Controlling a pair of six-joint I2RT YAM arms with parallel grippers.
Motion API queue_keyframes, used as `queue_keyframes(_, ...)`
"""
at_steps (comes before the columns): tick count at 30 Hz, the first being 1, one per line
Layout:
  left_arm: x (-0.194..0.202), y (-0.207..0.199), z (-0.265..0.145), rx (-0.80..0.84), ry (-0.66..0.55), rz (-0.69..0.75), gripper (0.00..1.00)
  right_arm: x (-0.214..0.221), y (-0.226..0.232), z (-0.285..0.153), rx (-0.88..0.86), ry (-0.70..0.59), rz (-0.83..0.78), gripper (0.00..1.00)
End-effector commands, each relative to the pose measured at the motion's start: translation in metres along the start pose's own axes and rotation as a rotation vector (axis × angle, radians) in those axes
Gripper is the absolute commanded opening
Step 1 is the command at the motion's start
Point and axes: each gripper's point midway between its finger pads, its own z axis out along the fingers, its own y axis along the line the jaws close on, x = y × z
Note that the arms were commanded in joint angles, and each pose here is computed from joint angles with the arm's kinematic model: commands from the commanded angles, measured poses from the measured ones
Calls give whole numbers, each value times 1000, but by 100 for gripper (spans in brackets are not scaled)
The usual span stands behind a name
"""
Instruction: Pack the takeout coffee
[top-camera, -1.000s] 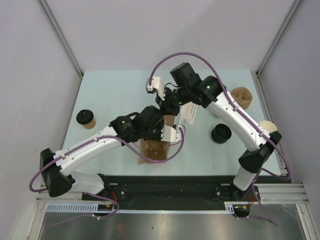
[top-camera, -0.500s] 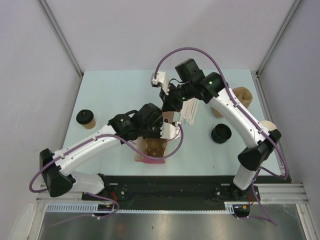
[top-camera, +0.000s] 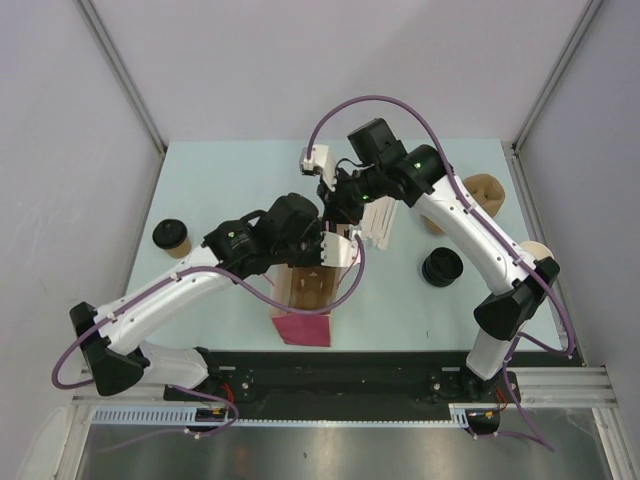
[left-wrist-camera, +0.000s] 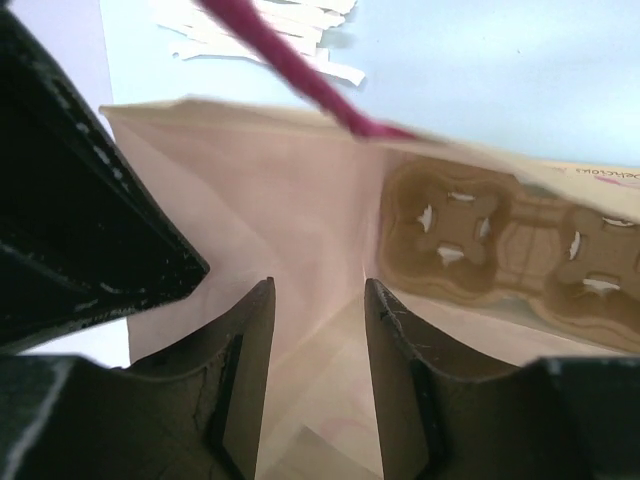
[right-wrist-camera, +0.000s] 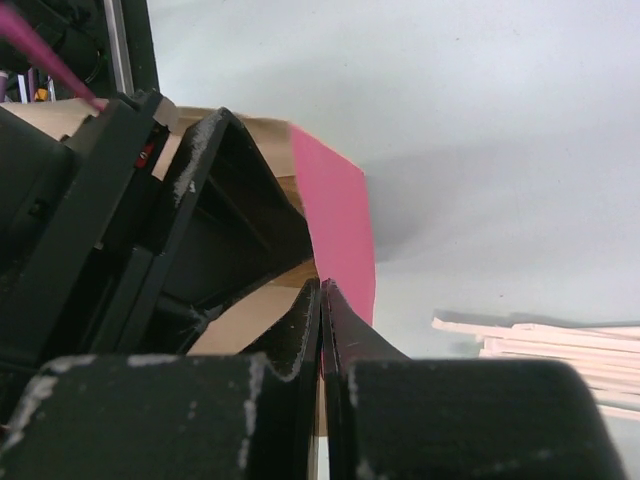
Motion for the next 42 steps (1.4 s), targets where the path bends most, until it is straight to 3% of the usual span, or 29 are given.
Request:
queue_keyframes(1, -22, 11, -29, -27, -111, 16, 46, -11, 1, -3, -7, -38, -14, 0)
queue_keyframes(6, -30, 11, -43, -43, -175, 24, 53, -8, 4, -2, -14, -30, -6, 0)
queue_keyframes(21, -70, 27, -79, -96, -373, -36, 57, -6, 11, 3, -15, -21, -1, 0)
queue_keyframes(28, -101, 65, -142, -240, -576, -134, 60, -8, 6, -3, 10, -33, -11, 0)
queue_keyframes(32, -106, 94, -181, -323, -659, -267, 68, -13, 10, -7, 4, -53, -14, 0)
queue_keyframes(35, -81, 129, -204, -441, -647, -433, 71, -10, 15, -9, -3, -48, -16, 0)
queue_keyframes(37, -62, 140, -205, -468, -602, -508, 80, -7, 15, -9, 2, -42, -9, 0)
queue_keyframes(40, -13, 151, -189, -496, -459, -658, 86, -5, 14, -12, 20, -39, -1, 0)
queue_keyframes(42, 34, 154, -175, -513, -338, -803, 98, -3, 11, -12, 35, -35, 4, 0)
